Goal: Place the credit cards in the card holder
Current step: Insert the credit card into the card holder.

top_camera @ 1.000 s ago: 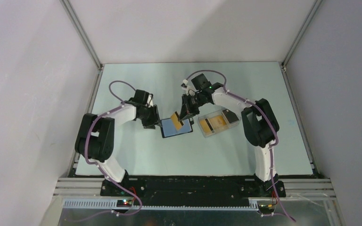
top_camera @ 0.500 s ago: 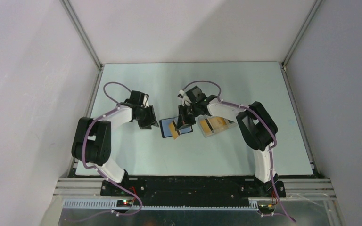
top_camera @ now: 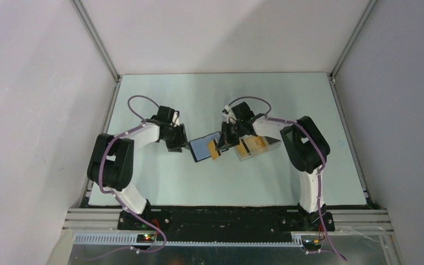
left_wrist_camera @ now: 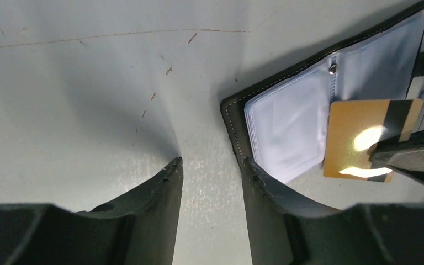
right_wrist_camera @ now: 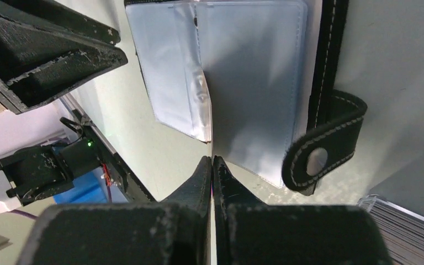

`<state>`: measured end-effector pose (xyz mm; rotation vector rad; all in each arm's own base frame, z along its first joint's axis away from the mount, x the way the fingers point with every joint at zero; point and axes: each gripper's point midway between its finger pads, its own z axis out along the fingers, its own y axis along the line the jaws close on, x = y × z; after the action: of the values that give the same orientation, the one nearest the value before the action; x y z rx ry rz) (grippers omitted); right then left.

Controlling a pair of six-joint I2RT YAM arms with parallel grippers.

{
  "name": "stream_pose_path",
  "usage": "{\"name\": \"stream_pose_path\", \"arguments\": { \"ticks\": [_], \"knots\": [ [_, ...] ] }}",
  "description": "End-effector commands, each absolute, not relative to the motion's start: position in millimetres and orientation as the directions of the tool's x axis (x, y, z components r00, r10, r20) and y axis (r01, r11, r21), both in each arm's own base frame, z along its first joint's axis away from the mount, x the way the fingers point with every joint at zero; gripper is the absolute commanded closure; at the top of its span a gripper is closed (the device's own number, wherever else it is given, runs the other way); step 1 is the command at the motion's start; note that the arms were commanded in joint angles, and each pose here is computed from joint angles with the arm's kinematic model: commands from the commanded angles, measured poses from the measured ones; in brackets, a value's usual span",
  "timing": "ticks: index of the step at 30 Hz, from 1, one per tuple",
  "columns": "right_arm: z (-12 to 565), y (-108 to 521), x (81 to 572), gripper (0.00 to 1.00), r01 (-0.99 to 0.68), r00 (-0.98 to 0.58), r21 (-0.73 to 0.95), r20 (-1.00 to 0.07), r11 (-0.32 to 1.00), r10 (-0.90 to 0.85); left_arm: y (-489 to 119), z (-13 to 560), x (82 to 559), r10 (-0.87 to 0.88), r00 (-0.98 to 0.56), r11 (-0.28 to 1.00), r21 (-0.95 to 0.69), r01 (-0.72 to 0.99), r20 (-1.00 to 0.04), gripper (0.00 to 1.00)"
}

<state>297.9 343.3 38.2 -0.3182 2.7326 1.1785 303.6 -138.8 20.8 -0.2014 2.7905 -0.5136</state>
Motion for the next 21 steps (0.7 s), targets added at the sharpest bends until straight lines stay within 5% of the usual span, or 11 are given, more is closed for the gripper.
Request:
{"name": "stream_pose_path", "arguments": {
  "ticks": [1,13,21],
  "knots": [
    [57.2,341.8,309.3,1.00,-0.307,-0.947,0.717,-0.298,0.626,-0.123,-144.7,23.4,312.7,-0.182,-0.945,0.922,-0.381,-0.068,-0.273,0.51],
    [68.3,354.6,316.2,1.00,-0.335,-0.941,0.760,-0.296,0.558,-0.162,-156.7,12.3,320.2,-0.144,-0.956,0.931,-0.361,-0.044,-0.256,0.52],
    [58.4,361.6,315.3,1.00,-0.295,-0.953,0.774,-0.201,0.560,-0.225,-158.4,-4.5,316.3,-0.122,-0.970,0.940,-0.339,-0.044,-0.212,0.55]
  ]
}}
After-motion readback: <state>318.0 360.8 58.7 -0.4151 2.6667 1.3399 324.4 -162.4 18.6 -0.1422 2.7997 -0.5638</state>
